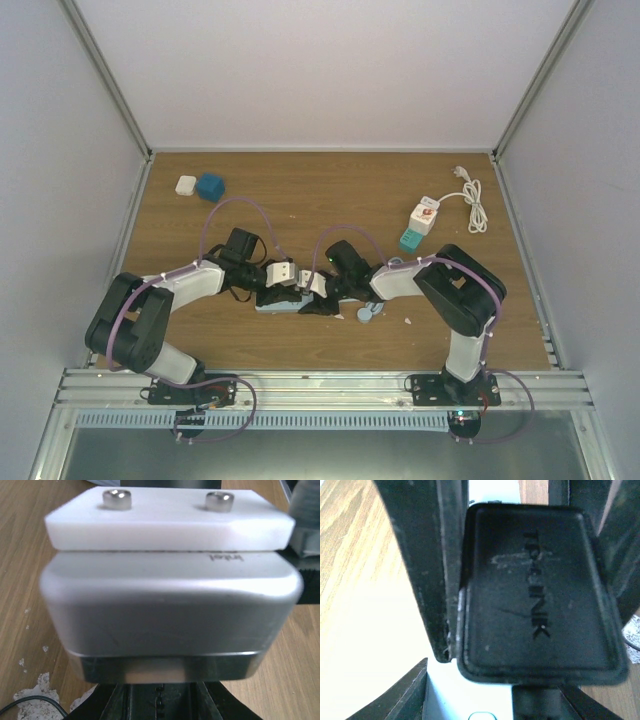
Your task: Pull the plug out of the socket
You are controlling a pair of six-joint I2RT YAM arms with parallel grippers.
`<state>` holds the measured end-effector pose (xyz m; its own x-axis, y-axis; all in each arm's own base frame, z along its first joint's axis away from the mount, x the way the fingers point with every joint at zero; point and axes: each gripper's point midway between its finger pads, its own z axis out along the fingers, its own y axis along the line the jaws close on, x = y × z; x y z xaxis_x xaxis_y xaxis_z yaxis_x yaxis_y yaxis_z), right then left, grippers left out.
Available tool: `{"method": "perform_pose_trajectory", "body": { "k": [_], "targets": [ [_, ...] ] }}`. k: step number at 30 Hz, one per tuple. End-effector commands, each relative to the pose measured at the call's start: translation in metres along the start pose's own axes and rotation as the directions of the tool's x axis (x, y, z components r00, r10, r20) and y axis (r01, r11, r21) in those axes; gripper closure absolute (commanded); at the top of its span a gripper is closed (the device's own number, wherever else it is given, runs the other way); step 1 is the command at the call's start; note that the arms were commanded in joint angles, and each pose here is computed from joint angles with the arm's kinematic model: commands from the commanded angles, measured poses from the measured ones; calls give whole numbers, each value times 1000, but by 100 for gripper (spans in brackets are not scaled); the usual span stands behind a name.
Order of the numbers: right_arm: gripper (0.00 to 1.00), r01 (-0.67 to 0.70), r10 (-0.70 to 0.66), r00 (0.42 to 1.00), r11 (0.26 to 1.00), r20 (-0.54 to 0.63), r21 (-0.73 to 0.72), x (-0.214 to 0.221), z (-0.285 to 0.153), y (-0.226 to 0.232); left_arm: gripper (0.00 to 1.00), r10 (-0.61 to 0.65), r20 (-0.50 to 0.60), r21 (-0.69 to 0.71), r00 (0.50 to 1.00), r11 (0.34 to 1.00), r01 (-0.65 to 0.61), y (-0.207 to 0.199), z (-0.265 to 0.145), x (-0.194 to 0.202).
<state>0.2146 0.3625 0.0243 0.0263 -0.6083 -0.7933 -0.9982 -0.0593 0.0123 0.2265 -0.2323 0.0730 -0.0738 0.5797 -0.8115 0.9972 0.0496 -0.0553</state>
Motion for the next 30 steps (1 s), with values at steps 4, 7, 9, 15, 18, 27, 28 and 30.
{"method": "perform_pose_trajectory", "body": {
  "k": [4, 7, 9, 15, 18, 27, 28, 30],
  "targets": [
    [86, 11, -10, 999, 1000, -37, 29, 12, 8, -7, 75, -36, 115, 109, 993, 994, 23, -9, -11, -36],
    [88, 11, -10, 999, 1000, -40, 24, 13, 8, -6, 75, -10, 132, 104, 991, 995, -4, -10, -15, -38],
    [89, 10, -9, 999, 1000, -41, 23, 13, 8, -6, 75, 46, 145, 78, 988, 995, -58, -13, -18, -40],
    [93, 0, 1, 999, 1000, -50, 16, 15, 10, -6, 75, 224, 135, -18, 965, 974, -224, -24, -18, -37],
    [94, -5, 6, 998, 1000, -57, 12, 17, 11, -6, 75, 258, 94, -29, 962, 966, -256, -28, -13, -26],
    [96, -4, 7, 997, 999, -80, 35, 22, 12, -10, 75, 139, 130, 5, 982, 990, -141, -25, -13, -31],
    [96, -3, 7, 996, 999, -84, 40, 23, 11, -11, 76, 123, 131, 17, 984, 992, -127, -25, -13, -32],
    [96, 0, 4, 996, 999, -88, 42, 24, 11, -10, 75, 88, 136, 27, 987, 995, -92, -22, -15, -31]
  ]
}}
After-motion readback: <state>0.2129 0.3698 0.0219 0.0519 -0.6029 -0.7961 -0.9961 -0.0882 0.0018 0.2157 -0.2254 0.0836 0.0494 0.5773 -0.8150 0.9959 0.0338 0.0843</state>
